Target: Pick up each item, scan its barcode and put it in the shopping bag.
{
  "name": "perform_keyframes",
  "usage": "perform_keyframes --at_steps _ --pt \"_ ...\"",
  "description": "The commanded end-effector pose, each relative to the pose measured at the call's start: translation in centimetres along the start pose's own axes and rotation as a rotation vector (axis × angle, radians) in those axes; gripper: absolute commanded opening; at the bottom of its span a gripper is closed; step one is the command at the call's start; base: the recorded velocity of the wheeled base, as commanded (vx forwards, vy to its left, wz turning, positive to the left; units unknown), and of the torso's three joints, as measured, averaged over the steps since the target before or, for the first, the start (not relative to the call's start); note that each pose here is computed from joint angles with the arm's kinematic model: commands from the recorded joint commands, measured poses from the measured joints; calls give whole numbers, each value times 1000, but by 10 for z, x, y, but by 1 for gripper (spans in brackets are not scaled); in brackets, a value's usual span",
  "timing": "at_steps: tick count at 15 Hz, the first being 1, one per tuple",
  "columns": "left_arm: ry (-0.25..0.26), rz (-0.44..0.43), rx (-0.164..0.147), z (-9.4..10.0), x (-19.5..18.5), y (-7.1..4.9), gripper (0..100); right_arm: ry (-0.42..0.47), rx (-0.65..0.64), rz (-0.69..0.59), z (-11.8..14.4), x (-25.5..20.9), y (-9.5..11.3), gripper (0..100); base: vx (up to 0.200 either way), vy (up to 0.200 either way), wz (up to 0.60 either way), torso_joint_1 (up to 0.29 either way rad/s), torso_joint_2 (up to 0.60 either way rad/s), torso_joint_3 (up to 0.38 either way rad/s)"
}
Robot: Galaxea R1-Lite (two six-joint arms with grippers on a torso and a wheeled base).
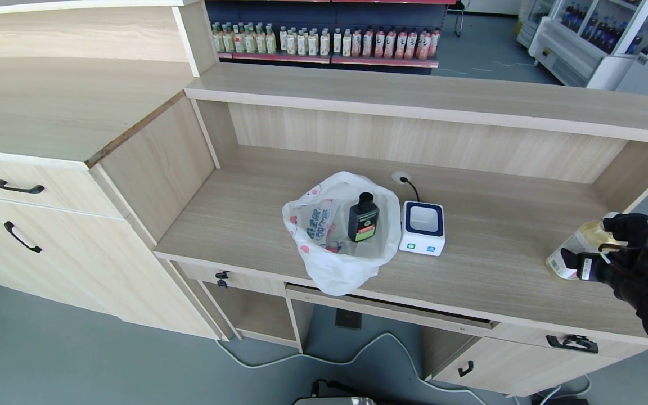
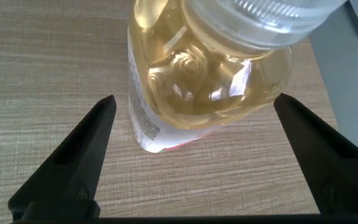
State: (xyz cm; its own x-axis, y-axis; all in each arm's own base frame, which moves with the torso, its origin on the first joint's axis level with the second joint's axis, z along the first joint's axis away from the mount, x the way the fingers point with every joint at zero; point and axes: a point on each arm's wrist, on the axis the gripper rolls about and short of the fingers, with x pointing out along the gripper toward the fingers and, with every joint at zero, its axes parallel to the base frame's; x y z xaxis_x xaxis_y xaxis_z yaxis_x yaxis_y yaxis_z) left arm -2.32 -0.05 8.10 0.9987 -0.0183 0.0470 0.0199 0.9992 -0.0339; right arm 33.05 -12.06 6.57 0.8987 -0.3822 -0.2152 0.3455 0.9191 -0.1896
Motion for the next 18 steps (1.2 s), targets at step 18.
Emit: perform_keyframes --at_steps 18 --pt "-1 0 0 0 0 0 100 -69 8 119 -11 39 15 100 0 0 0 0 0 0"
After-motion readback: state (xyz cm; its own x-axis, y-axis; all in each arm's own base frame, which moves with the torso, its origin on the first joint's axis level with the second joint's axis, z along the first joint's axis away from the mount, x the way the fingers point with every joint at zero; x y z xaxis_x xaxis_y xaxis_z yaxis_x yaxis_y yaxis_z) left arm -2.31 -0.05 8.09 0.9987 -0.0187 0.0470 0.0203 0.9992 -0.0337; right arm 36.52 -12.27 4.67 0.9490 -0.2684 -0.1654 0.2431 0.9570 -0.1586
